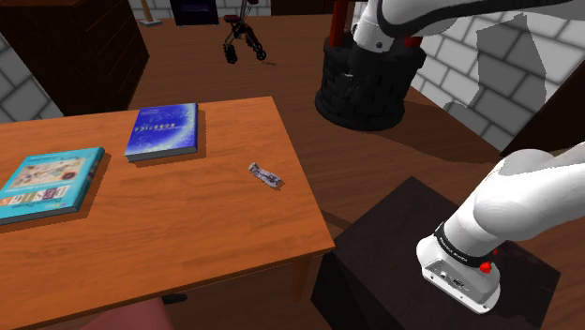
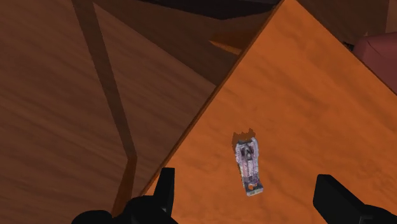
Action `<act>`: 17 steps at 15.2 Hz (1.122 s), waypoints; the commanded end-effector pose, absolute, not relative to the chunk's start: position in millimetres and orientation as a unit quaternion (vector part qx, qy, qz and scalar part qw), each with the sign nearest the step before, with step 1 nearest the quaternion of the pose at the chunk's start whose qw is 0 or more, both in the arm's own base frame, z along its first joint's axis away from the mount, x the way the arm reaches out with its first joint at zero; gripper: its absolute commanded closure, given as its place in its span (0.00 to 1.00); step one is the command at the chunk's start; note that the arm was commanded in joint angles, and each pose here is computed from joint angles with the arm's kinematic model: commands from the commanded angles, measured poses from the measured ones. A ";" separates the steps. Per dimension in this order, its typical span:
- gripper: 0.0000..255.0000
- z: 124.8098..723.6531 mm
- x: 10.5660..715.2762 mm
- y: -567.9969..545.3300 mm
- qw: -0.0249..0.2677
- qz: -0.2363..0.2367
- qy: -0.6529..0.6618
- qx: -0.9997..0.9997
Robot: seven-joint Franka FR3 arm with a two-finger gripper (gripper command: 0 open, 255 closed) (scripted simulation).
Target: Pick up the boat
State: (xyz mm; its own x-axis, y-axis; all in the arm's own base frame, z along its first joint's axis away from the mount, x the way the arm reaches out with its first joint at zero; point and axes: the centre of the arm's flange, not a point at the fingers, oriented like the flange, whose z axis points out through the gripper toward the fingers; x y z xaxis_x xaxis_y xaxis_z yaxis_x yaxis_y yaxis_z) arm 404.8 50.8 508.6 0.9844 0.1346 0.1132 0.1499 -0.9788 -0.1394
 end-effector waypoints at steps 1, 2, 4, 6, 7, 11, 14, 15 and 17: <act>0.00 488.3 420.6 63.4 0.074 -0.049 -0.077 -0.993; 0.00 478.7 428.1 69.0 0.075 -0.047 -0.080 -0.993; 0.00 459.3 443.1 80.2 0.075 -0.044 -0.085 -0.993; 0.00 439.9 457.9 91.6 0.075 -0.041 -0.090 -0.992; 0.00 430.2 465.2 97.3 0.076 -0.039 -0.093 -0.992; 0.00 391.0 493.7 120.7 0.076 -0.033 -0.104 -0.991; 0.00 361.3 514.5 138.7 0.077 -0.028 -0.112 -0.990; 0.00 351.4 521.3 144.7 0.077 -0.026 -0.114 -0.990; 0.00 331.5 534.7 156.9 0.078 -0.023 -0.120 -0.990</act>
State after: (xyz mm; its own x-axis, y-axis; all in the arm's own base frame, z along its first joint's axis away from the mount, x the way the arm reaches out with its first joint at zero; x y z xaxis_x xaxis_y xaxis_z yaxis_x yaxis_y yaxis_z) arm 526.0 148.4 340.9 0.9716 0.2275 0.0657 0.2350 -0.9608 -0.1471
